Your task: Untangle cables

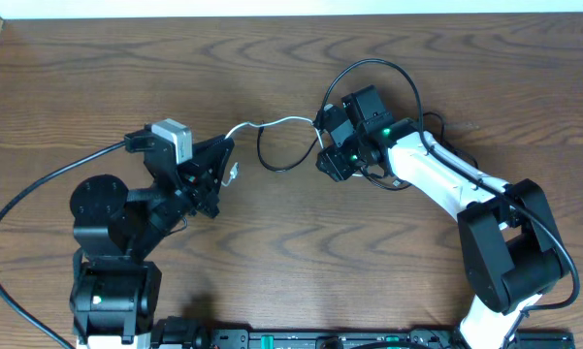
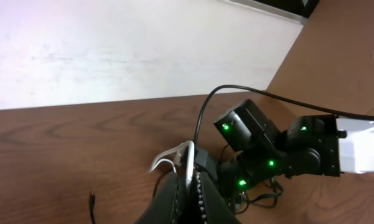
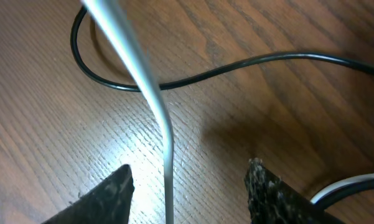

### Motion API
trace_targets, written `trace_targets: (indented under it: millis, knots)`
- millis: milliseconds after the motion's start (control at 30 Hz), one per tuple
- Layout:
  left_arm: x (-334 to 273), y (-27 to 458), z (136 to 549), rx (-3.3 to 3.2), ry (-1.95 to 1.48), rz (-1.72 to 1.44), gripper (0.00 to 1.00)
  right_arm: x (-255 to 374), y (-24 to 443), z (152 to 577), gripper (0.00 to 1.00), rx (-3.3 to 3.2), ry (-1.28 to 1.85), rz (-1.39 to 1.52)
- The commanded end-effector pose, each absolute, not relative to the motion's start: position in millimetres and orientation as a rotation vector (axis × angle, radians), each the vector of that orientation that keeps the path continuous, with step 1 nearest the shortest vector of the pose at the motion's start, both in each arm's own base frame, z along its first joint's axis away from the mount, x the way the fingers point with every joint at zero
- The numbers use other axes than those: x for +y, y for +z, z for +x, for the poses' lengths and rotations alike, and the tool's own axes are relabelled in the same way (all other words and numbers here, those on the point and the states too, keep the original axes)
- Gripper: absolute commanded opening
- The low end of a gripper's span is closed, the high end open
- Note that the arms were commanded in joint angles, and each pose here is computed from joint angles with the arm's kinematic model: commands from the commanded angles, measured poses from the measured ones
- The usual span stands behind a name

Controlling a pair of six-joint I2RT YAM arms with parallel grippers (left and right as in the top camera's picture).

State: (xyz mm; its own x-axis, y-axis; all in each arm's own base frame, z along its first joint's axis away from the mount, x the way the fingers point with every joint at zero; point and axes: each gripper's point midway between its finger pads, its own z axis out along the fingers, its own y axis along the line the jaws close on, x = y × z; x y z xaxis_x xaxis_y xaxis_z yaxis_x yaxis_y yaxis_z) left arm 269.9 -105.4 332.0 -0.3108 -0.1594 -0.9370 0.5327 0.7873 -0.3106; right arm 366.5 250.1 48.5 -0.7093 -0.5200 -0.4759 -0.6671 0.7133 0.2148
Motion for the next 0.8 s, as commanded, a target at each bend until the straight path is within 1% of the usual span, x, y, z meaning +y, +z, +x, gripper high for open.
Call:
trace_targets:
  millis: [0,33,67,100,267,333,367,433,467,500,600,767]
  knots:
    - [-107,354,264,1.708,-0.711,0.3,0.08,254,44,358,0.35,2.549,0.563,-0.937]
    - [-107,355,262,1.705,-0.716,0.305,0.08,255,45,356,0.22,2.547,0.578,-0.94]
    - [-108,355,261,1.702,-0.721,0.311,0.08,257,45,355,0.03,2.544,0.598,-0.944]
    - [-109,356,260,1.698,-0.723,0.315,0.08,259,46,354,0.01,2.543,0.616,-0.945]
    - [-108,352,260,1.715,-0.72,0.31,0.08,262,53,357,0.01,2.58,0.662,-0.808]
    - [-108,346,260,1.735,-0.706,0.326,0.09,263,64,359,0.01,2.574,0.672,-0.772]
    - [-108,343,260,1.745,-0.697,0.336,0.1,264,72,360,0.01,2.561,0.676,-0.764]
    - [-108,336,260,1.764,-0.681,0.356,0.17,263,92,363,0.01,2.532,0.672,-0.742]
    - [-108,333,261,1.772,-0.674,0.367,0.17,261,102,365,0.01,2.52,0.66,-0.72]
    - [-108,330,262,1.782,-0.671,0.371,0.22,258,115,368,0.01,2.505,0.638,-0.697]
    - [-108,324,264,1.807,-0.677,0.366,0.22,247,148,370,0.01,2.477,0.573,-0.648]
    - [-108,312,269,1.844,-0.659,0.394,0.22,228,200,361,0.01,2.448,0.486,-0.613]
